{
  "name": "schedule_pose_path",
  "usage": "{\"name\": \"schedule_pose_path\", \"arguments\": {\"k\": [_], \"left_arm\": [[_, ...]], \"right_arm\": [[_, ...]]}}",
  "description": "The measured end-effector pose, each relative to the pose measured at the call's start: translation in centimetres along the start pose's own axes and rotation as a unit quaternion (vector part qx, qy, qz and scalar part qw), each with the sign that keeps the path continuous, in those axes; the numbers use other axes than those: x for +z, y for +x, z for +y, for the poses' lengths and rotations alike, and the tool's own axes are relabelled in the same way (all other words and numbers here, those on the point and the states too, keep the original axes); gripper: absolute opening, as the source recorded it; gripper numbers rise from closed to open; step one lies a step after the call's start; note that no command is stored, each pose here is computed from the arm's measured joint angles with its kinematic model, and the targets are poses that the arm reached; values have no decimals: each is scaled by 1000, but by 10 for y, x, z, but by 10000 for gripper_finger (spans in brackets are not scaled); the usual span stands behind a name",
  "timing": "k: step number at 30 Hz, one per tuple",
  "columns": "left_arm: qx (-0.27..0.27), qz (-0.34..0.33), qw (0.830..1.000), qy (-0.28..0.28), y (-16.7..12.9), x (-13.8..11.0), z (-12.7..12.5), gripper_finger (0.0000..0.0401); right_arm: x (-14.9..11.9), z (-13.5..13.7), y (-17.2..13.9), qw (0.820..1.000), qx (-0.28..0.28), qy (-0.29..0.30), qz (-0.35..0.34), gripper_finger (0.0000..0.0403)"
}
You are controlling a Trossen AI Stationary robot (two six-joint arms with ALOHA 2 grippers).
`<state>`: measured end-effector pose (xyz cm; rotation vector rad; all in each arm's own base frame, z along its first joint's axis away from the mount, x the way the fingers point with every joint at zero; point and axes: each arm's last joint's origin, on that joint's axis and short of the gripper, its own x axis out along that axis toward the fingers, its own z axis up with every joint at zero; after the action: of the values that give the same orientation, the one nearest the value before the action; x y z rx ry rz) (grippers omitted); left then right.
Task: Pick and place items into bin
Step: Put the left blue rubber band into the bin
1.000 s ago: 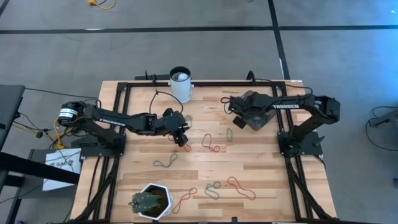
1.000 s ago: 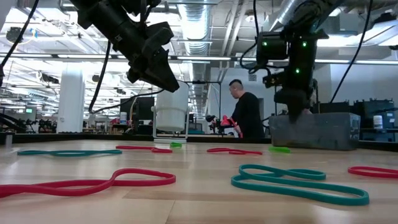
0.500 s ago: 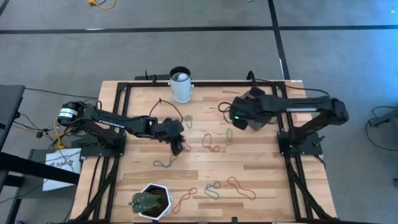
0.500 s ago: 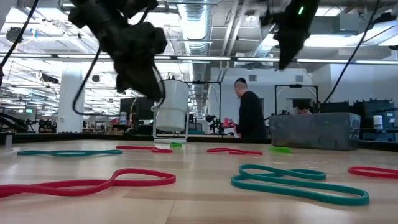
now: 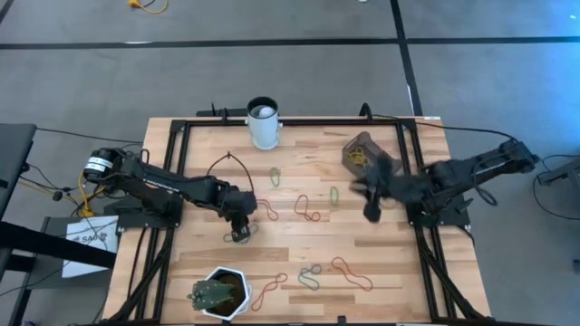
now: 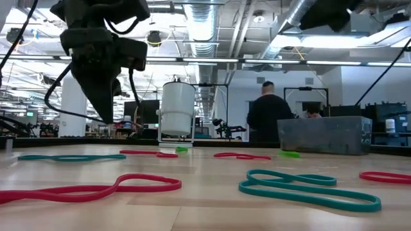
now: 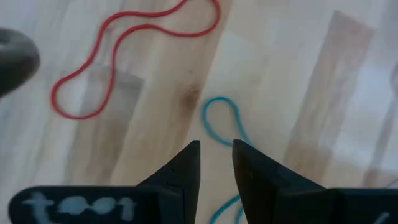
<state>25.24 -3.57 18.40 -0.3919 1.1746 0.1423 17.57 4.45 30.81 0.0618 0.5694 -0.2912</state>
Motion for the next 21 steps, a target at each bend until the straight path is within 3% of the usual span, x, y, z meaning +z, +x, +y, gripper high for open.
{"name": "schedule_pose_path", "arguments": {"k": [4,9,14,21], "left_arm": [[25,-6,1000,7,9,-4,-9,83],[52,16,999,3,40,-8,-16,83],[71,36,997,-17,65,-7,-15,83],[103,32,993,-41,62,-3,-14,83]], "right_arm": [[-36,26,16,995,96,9,-37,77],[-68,53,29,983,166,8,-83,77],[-75,71,33,973,202,17,-110,77],[-79,81,26,966,226,-30,-125,77]]}}
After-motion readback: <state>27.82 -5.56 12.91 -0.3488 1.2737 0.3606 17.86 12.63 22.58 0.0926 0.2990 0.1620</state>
